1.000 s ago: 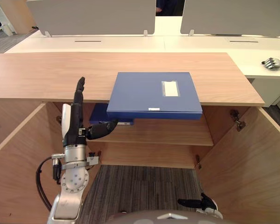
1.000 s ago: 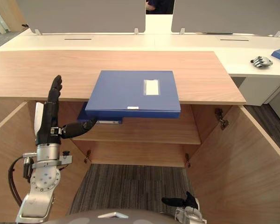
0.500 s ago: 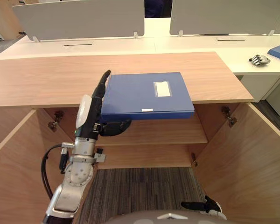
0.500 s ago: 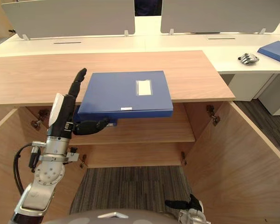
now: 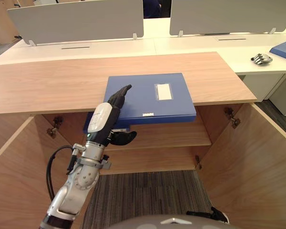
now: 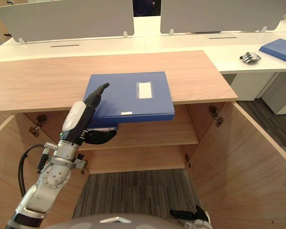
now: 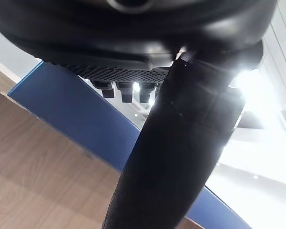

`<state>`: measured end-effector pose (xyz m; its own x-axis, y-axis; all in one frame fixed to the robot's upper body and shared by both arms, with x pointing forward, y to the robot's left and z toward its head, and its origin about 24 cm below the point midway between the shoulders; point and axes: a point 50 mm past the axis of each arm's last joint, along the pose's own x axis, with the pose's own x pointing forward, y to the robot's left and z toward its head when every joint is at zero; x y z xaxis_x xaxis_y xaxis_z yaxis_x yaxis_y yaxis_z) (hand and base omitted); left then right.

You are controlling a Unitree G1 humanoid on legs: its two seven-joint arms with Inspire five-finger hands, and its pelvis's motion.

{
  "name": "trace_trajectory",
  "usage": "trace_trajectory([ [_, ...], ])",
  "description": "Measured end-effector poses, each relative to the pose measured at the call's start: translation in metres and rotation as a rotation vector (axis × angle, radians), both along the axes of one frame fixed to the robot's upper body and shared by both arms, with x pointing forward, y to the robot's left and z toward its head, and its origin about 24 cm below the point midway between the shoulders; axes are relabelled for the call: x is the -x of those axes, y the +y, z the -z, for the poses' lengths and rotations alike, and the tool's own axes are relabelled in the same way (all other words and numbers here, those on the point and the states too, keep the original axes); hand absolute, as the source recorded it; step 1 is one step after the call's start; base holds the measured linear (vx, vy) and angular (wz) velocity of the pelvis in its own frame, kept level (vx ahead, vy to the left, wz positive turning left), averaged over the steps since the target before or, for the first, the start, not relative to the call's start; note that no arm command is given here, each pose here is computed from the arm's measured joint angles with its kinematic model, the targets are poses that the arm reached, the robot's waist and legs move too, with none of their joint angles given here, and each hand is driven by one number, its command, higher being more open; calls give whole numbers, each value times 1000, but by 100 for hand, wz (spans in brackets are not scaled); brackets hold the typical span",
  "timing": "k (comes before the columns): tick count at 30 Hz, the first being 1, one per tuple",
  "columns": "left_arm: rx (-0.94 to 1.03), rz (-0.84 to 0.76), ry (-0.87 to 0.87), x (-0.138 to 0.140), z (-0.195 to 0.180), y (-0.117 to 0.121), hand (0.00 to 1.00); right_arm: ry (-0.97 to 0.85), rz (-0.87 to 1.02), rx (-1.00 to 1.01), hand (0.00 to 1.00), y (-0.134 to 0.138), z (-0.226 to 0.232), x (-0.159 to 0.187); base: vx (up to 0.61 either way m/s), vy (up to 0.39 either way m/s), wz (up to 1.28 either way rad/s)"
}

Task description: Walk over to the cabinet, pick up the folder, carry it to the office cabinet, place the folder inside the office cabinet, then close the office cabinet door

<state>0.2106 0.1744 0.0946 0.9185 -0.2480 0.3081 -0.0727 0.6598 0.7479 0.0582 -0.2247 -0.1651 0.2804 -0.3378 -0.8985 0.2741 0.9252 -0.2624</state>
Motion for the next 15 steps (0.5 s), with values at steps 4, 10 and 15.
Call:
trace_trajectory([
  [4,-55,-38,-34,0,2,0,100,1,0,1,100,0,0,0,0,0,0],
  [10,-129,-99,-55,-1,8,0,0,1,1,1,100,0,0,0,-13,2,0],
  [15,-117,-139,-133,-7,1,-5,0,2,1,2,100,1,0,1,-43,7,-1],
])
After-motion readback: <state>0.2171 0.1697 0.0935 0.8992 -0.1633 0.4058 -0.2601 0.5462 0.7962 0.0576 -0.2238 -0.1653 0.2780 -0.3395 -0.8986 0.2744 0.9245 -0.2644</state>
